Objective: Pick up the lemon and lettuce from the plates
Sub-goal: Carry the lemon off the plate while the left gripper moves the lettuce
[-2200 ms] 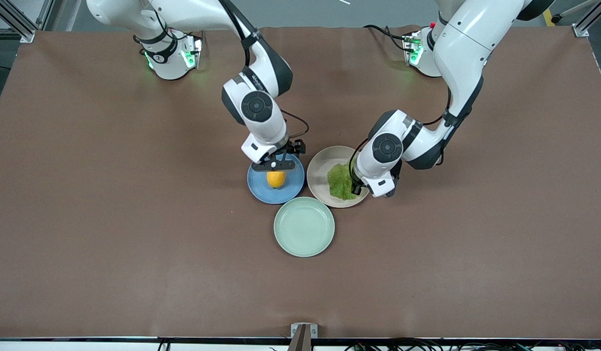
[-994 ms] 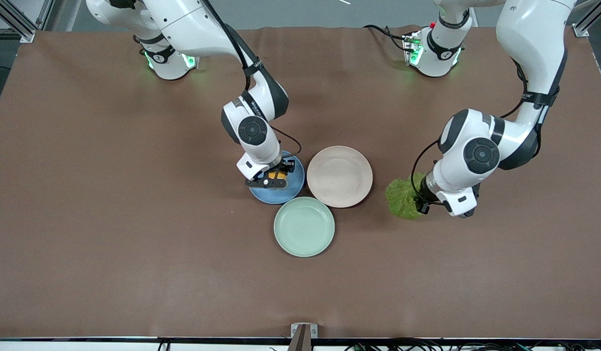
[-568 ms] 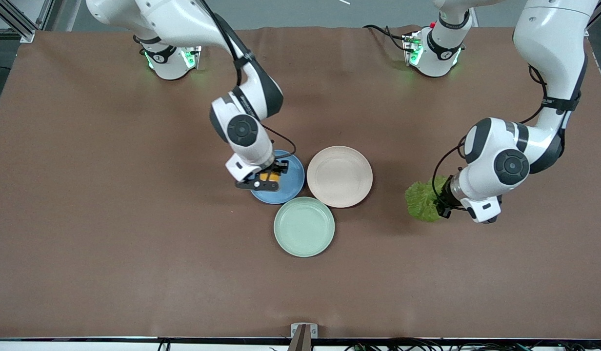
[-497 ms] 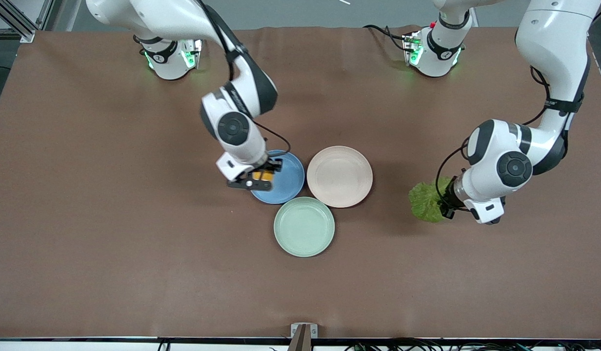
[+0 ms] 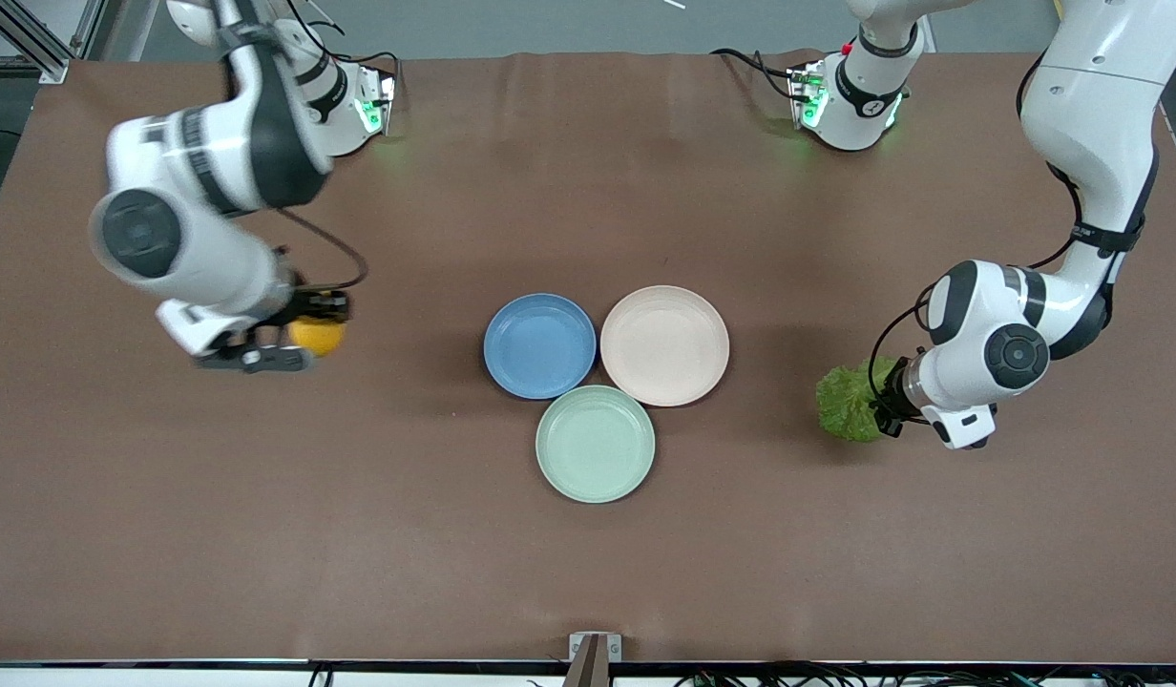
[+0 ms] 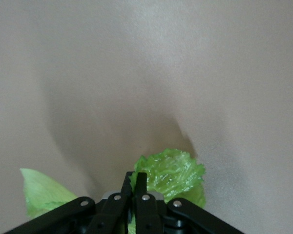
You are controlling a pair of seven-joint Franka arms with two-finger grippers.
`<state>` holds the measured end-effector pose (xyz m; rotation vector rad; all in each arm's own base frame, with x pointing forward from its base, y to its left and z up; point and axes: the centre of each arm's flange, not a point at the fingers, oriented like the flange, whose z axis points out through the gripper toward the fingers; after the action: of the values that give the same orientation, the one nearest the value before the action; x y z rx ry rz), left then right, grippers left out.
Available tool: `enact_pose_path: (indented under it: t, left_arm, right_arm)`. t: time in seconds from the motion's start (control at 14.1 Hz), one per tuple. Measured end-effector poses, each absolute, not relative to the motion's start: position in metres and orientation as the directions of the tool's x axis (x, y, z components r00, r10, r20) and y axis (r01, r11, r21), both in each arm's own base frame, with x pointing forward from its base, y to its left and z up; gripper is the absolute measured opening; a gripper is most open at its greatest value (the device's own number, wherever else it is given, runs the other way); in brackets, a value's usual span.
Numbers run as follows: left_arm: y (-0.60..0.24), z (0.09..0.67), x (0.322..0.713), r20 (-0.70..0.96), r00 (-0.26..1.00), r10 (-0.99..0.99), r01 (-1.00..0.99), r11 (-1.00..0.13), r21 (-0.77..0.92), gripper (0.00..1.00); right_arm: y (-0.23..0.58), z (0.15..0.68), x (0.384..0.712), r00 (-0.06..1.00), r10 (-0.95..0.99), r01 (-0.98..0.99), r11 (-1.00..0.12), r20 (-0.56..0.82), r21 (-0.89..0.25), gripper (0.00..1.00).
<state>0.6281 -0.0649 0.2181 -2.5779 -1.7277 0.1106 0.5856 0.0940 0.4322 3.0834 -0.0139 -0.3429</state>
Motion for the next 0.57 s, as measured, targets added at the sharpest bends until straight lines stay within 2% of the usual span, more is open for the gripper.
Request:
enact_pose_path:
  t: [0.14,0.21,0.35,0.57]
  left_arm:
    - [-0.064,0.211,0.628,-0.045,0.377,0.925,0.922,-0.379,-0.073,0.07]
    - [-0.060,0.210,0.628,-0.046,0.371,0.928,0.925,-0.373,-0.074,0.13]
    - [-0.050,0.209,0.629,-0.046,0.356,0.933,0.931,-0.359,-0.072,0.33]
    - [-0.050,0.212,0.631,-0.046,0.355,0.934,0.932,-0.357,-0.065,0.63]
  right_arm:
    - [0.016,0.407,0.593,0.977,0.010,0.015,-1.000,-0.214,0.020,0.61]
    - [-0.016,0.392,0.595,0.980,0.021,0.025,-1.000,-0.198,0.018,0.61]
    - [-0.064,0.352,0.596,0.987,0.034,0.041,-0.998,-0.156,0.037,0.61]
    - [-0.088,0.285,0.587,0.988,0.021,0.033,-0.997,-0.150,0.076,0.61]
